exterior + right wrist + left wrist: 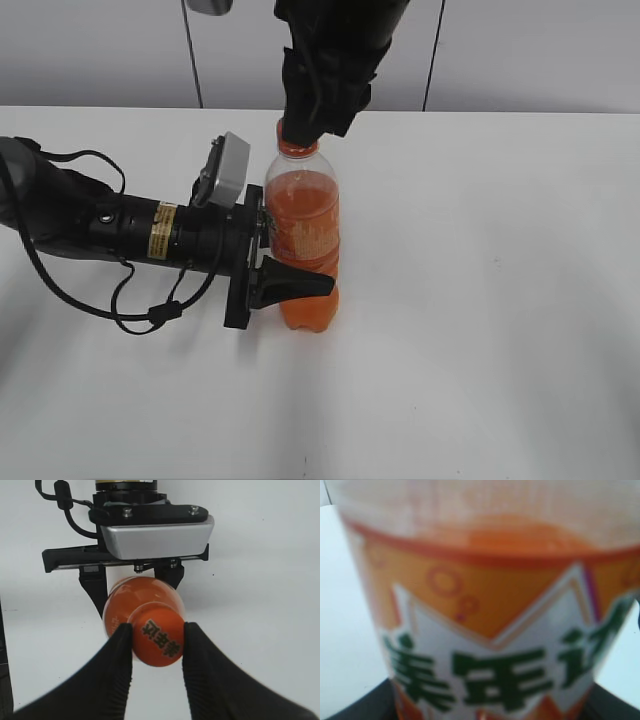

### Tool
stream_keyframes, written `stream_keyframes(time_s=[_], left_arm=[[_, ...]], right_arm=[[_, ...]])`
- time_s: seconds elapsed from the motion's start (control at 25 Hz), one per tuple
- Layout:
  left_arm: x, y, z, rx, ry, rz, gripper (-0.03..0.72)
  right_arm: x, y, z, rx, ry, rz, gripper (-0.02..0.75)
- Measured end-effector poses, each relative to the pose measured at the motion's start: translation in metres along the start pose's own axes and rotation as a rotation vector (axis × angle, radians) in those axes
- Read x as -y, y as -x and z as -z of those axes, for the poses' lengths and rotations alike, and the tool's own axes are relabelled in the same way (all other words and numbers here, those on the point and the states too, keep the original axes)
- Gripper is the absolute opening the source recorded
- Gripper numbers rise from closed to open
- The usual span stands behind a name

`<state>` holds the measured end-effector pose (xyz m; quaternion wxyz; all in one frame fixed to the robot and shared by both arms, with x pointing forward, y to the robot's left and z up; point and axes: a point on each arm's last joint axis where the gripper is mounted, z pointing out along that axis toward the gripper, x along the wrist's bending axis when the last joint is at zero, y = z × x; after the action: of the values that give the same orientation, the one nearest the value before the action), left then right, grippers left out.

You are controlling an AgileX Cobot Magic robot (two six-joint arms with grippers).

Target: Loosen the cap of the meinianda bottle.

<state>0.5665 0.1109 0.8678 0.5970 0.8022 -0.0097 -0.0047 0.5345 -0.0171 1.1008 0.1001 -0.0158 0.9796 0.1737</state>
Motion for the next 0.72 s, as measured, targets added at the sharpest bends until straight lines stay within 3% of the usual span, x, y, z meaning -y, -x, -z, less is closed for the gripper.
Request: stream_keyframes(time_s=[0.36,0.72], left_arm=[[0.0002,0.0010,0.0003,0.012,-0.002,-0.002,0.406],[0.0001,0.0020,-0.0003,0.021,-0.002,-0.005,0.405]], right_arm=[[-0.0015,-0.0012,0.0000,-0.013,0.016,-0.015,0.265],[-0.0021,-0.0019,-0.0017,-0.025,0.023,-0.067,0.433]])
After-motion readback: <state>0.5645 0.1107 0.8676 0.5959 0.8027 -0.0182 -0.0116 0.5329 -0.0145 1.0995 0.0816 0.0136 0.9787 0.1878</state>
